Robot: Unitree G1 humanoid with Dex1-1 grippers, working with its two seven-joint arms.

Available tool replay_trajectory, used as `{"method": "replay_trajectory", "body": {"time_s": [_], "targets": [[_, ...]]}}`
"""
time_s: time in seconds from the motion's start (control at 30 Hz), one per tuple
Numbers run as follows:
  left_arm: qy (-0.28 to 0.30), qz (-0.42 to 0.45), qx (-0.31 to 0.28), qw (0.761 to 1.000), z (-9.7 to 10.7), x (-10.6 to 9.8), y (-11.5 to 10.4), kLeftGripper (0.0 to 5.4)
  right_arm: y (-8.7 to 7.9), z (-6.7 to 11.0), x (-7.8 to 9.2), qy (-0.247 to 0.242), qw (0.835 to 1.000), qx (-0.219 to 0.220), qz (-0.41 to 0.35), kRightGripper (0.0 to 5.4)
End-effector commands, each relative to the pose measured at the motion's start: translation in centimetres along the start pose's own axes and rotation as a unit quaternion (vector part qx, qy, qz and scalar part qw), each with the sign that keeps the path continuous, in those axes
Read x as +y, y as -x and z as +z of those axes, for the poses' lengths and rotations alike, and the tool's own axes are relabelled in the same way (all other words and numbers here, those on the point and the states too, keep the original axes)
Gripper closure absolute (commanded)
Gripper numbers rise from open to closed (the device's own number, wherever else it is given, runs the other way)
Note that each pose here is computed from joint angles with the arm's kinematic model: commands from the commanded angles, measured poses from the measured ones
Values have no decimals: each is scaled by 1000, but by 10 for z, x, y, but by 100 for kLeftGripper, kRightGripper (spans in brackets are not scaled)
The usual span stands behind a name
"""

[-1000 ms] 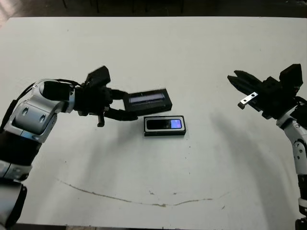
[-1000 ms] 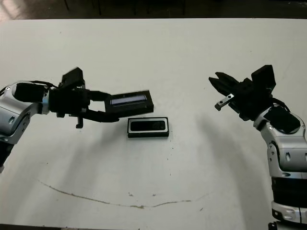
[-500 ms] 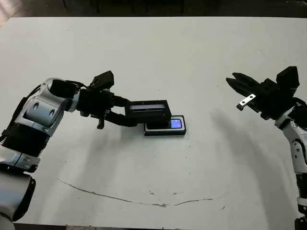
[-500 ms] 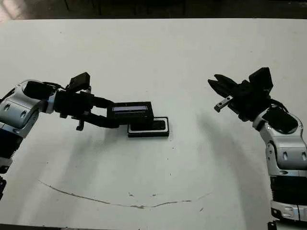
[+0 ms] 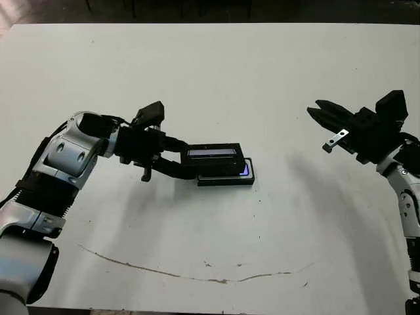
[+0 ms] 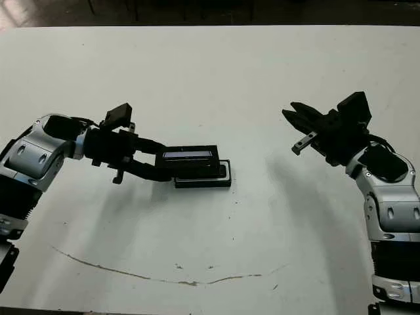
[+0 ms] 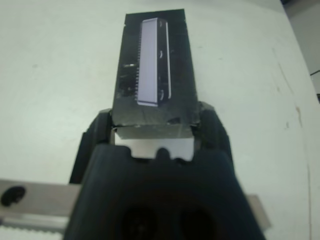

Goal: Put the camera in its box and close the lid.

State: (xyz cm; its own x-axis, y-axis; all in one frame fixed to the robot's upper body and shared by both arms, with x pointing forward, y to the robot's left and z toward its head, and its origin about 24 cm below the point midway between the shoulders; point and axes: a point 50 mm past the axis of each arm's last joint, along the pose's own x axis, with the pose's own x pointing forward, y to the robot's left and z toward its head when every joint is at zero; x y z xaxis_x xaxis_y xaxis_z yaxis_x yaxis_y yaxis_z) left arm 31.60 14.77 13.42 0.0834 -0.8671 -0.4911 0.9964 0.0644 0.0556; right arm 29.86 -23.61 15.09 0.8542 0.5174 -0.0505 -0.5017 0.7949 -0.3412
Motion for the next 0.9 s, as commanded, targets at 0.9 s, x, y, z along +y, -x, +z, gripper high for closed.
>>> {"method": "replay_trajectory", "body": {"time_s": [0.9], "targets": [[15,14,-22,1000,-1,-4,0,390,3,-8,2,1,999,36,13,540]]}}
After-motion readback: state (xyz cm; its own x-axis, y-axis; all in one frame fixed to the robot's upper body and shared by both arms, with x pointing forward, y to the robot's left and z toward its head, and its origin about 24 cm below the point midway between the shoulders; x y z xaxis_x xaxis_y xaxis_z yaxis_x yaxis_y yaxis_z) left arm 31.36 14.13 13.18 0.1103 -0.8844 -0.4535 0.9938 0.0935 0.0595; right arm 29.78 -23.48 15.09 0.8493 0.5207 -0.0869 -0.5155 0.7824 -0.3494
